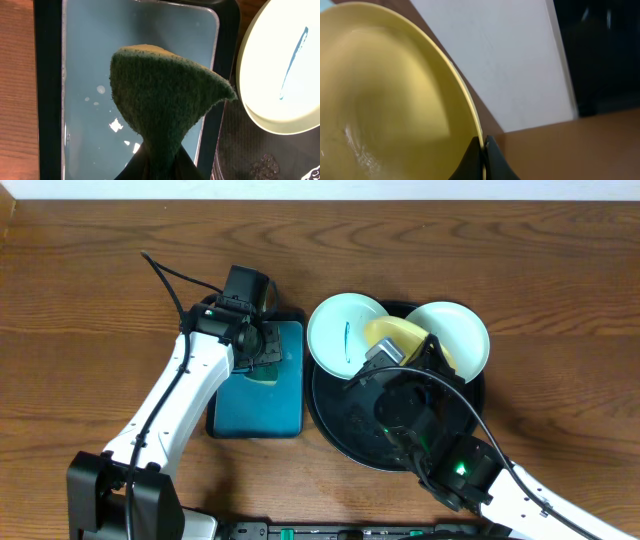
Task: Clean dirty plates on tray and stack at the side
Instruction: 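Lift the yellow plate with right gripper and carry it right, then set the yellow plate down on the table right of the tray, then grasp the right pale green plate rim and pull it toward the tray edge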
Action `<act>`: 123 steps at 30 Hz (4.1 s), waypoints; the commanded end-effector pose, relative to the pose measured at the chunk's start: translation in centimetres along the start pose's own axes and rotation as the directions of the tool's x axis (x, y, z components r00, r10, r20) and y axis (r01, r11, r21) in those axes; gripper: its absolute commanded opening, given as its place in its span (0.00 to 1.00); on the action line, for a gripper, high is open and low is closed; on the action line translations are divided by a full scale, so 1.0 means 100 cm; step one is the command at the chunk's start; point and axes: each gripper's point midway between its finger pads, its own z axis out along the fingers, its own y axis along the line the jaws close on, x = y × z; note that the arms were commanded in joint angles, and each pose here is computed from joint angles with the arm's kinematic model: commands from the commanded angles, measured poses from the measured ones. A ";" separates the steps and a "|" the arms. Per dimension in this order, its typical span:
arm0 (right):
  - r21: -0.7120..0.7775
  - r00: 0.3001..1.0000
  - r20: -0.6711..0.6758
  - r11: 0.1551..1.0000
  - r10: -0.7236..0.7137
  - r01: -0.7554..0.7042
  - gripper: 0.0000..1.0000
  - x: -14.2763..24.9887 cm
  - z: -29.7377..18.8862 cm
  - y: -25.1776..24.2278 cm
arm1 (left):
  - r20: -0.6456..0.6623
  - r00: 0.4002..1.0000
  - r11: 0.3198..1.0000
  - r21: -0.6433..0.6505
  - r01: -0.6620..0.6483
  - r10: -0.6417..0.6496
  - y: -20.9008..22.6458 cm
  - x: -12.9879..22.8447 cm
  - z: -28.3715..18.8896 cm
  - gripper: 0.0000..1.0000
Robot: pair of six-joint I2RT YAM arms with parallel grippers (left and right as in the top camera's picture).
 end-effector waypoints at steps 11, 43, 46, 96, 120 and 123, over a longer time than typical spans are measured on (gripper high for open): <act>-0.028 0.376 -0.469 0.412 0.799 -0.911 0.01 0.088 0.045 0.042 | -0.011 1.000 1.000 -0.020 -0.004 0.004 0.005 0.002 0.004 0.11; 0.743 -0.614 -0.236 -0.267 0.753 -0.613 0.01 0.380 0.077 0.003 | -0.011 1.000 1.000 -0.019 -0.004 0.004 0.005 0.002 0.004 0.11; 0.737 -0.623 -0.264 -0.262 0.737 -0.623 0.01 0.382 0.084 0.014 | -0.011 1.000 1.000 -0.019 -0.004 0.004 0.005 0.002 0.004 0.11; -0.191 0.311 -0.742 0.257 0.594 -0.947 0.36 0.189 0.148 0.099 | -0.016 1.000 1.000 -0.022 -0.004 0.004 0.006 0.004 0.004 0.12; -0.115 0.224 -0.811 0.229 0.540 -0.967 0.01 0.183 0.087 0.077 | -0.048 0.999 0.999 -0.039 -0.005 0.003 0.007 0.004 0.021 0.11; -0.125 0.222 -0.845 0.224 0.486 -0.967 0.01 0.180 0.070 0.085 | -0.041 0.999 0.998 -0.056 -0.005 0.003 0.010 0.003 0.021 0.11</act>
